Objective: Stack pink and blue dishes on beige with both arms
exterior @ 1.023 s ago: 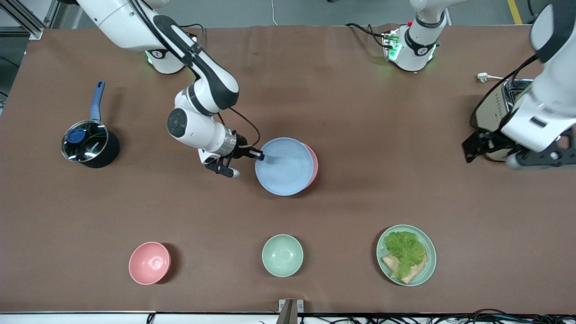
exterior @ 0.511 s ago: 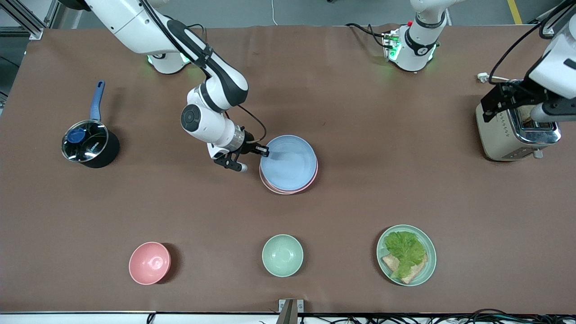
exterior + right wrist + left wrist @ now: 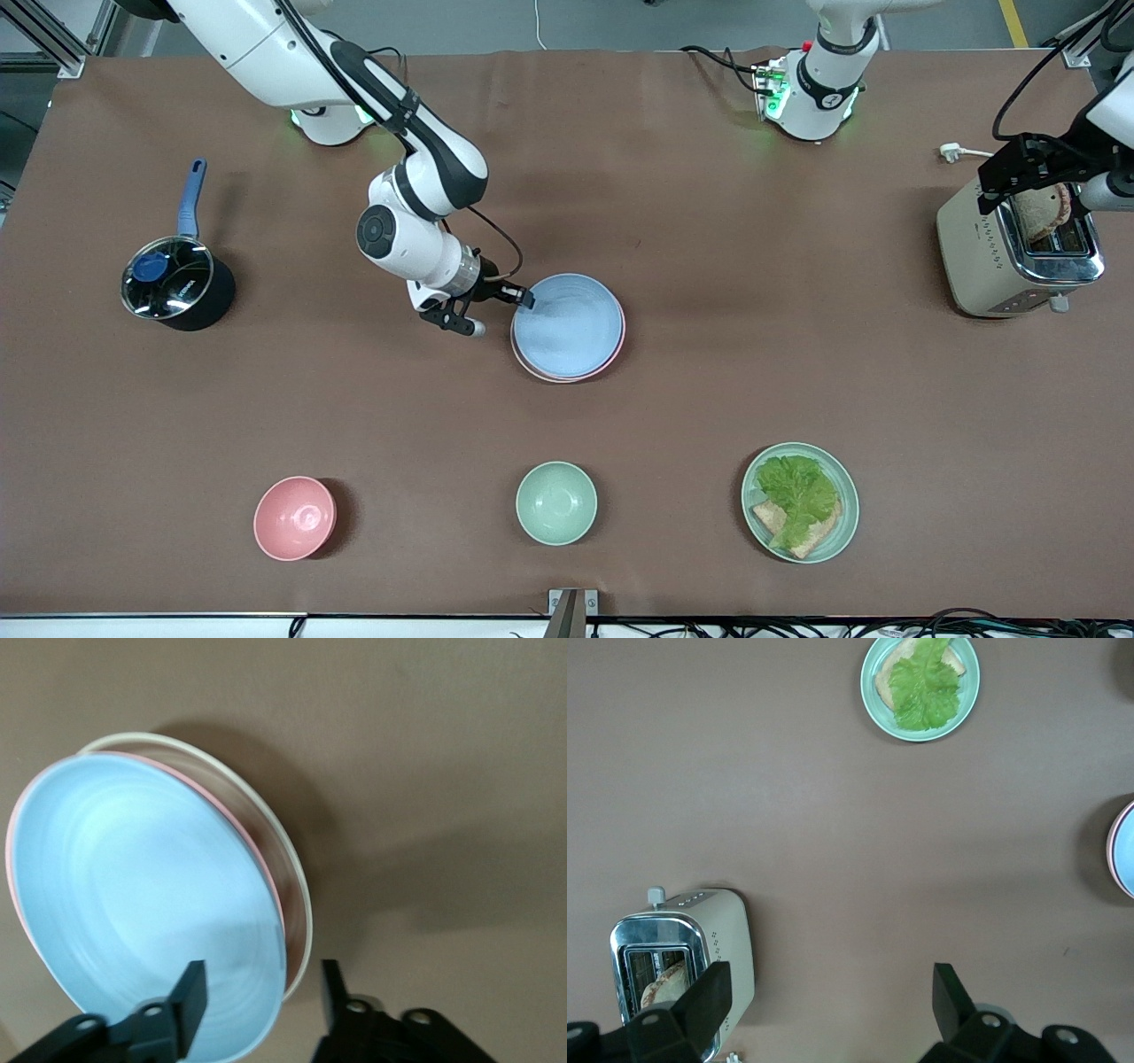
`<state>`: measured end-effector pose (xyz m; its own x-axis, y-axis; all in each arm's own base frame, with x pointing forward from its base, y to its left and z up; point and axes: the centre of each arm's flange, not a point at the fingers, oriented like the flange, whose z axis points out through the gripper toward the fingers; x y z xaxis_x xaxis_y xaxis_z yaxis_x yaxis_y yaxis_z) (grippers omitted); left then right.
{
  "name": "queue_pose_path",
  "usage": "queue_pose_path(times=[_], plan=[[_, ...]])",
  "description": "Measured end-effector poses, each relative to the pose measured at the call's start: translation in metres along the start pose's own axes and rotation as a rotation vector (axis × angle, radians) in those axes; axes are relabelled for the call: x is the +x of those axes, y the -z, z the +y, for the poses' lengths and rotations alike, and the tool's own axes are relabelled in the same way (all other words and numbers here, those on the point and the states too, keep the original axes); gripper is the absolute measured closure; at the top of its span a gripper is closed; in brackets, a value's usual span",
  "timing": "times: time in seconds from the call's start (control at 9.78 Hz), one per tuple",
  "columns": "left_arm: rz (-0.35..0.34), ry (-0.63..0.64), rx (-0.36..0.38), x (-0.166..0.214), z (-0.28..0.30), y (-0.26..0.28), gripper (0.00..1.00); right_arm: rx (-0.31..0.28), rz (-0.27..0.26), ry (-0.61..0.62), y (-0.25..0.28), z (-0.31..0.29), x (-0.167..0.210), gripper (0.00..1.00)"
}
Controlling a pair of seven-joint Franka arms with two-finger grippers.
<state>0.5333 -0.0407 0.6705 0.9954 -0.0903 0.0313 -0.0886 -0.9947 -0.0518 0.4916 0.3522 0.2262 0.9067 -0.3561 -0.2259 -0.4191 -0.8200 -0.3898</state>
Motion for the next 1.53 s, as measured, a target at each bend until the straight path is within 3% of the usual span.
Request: queue_pose_path(times=[0.2, 0.31, 0.51, 0.82, 1.23, 1.53], plan=[[0.006, 0.004, 0.0, -0.005, -0.001, 0.006, 0.0, 0.042, 0.073, 0.009, 0.043, -0.009, 0.023, 0.05], [0.001, 0.009, 0.0, -0.008, -0.001, 0.007, 0.0, 0.027, 0.113, 0.043, 0.08, -0.01, 0.036, 0.0], [-0.028, 0.012, -0.009, -0.009, 0.0, 0.0, 0.0, -0.1, 0.165, 0.094, 0.163, 0.007, 0.062, 0.0], [-0.042, 0.009, -0.035, -0.01, 0.004, -0.005, 0.0, -0.291, 0.204, 0.064, 0.317, 0.024, 0.082, 0.0], [-0.047, 0.039, -0.033, -0.011, 0.038, -0.004, 0.0, -0.325, 0.284, 0.049, 0.48, 0.094, 0.106, 0.0], [-0.056, 0.041, -0.032, -0.009, 0.048, -0.009, 0.0, -0.345, 0.253, 0.068, 0.559, 0.128, 0.082, 0.0]])
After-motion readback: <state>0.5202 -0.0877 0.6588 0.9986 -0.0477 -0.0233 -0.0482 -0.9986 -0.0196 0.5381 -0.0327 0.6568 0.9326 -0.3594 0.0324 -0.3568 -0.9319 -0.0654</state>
